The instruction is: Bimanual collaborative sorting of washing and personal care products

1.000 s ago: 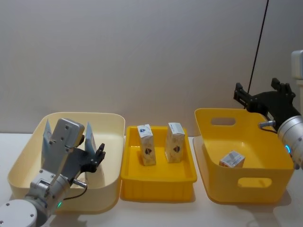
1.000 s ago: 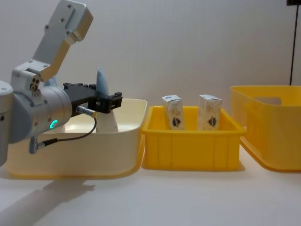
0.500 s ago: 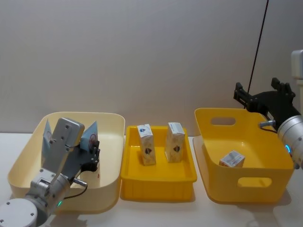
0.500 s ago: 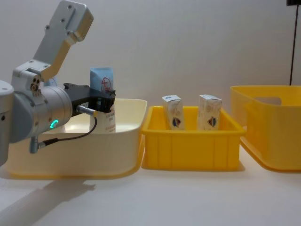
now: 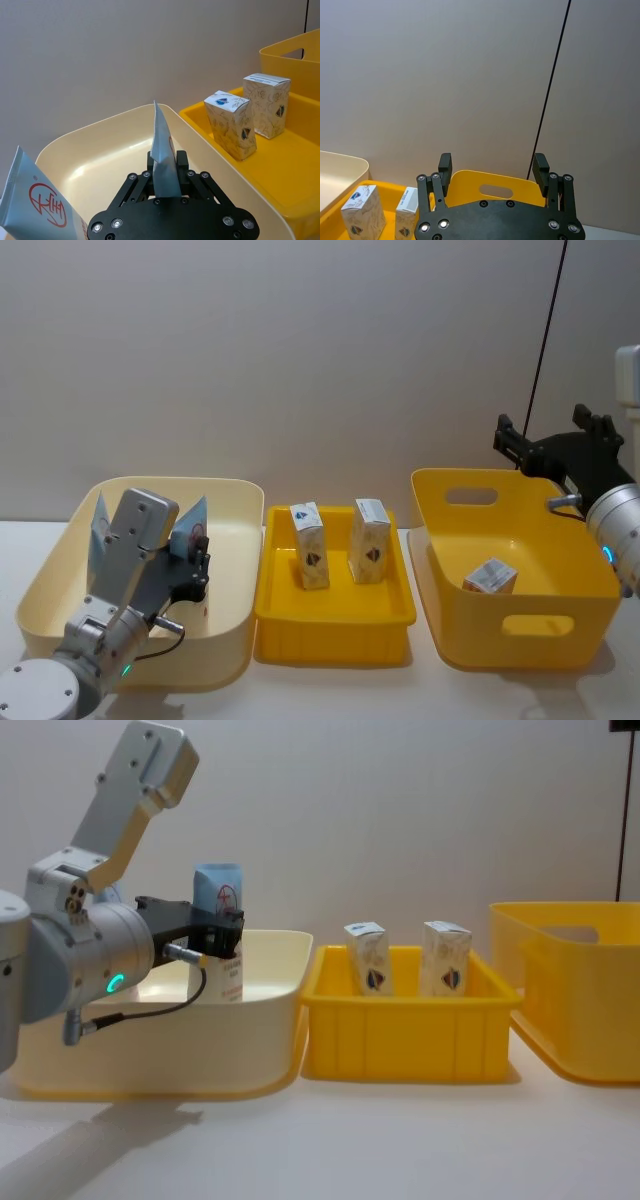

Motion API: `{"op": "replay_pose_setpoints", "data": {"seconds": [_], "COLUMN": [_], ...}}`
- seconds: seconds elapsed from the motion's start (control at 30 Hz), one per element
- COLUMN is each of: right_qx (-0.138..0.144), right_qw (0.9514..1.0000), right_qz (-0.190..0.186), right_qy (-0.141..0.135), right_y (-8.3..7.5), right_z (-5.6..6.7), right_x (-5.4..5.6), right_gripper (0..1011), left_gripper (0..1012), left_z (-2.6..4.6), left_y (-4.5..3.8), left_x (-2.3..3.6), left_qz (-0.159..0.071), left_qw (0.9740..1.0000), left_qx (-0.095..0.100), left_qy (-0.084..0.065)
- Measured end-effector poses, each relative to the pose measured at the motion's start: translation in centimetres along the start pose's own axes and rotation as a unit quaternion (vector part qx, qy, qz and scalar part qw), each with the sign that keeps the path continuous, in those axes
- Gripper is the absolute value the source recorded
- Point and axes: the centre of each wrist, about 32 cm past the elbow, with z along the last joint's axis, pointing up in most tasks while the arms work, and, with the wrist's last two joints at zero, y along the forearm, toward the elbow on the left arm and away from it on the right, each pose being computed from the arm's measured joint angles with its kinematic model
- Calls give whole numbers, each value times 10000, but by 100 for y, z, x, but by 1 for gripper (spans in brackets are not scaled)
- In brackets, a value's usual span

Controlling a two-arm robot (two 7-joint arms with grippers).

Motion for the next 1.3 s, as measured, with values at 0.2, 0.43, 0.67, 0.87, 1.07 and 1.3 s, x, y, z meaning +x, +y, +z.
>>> {"op": "replay_pose_setpoints", "data": {"seconds": [0.2, 0.43, 0.67, 0.87, 1.07, 1.3], "right_qx": [0, 0, 0, 0, 0, 0], "right_qw": [10000, 10000, 10000, 10000, 10000, 10000], "right_qz": [0, 0, 0, 0, 0, 0], "right_qy": [0, 0, 0, 0, 0, 0], "right_y": [0, 0, 0, 0, 0, 0], "right_z": [0, 0, 0, 0, 0, 0], "right_x": [0, 0, 0, 0, 0, 0], "right_gripper": [1001, 1001, 1001, 1001, 1001, 1001], "left_gripper": [219, 218, 217, 217, 218, 218], "left_z": [19, 58, 71, 73, 73, 70], "left_y": [3, 31, 51, 63, 61, 43], "left_x": [5, -2, -10, -16, -21, -30], "left_qz": [31, 124, 169, 186, 153, 88], "left_qw": [10000, 9999, 9999, 9998, 9998, 9998], "left_qx": [-16, 4, 15, 11, -10, -48], "left_qy": [4, -32, -23, 21, 85, 145]}}
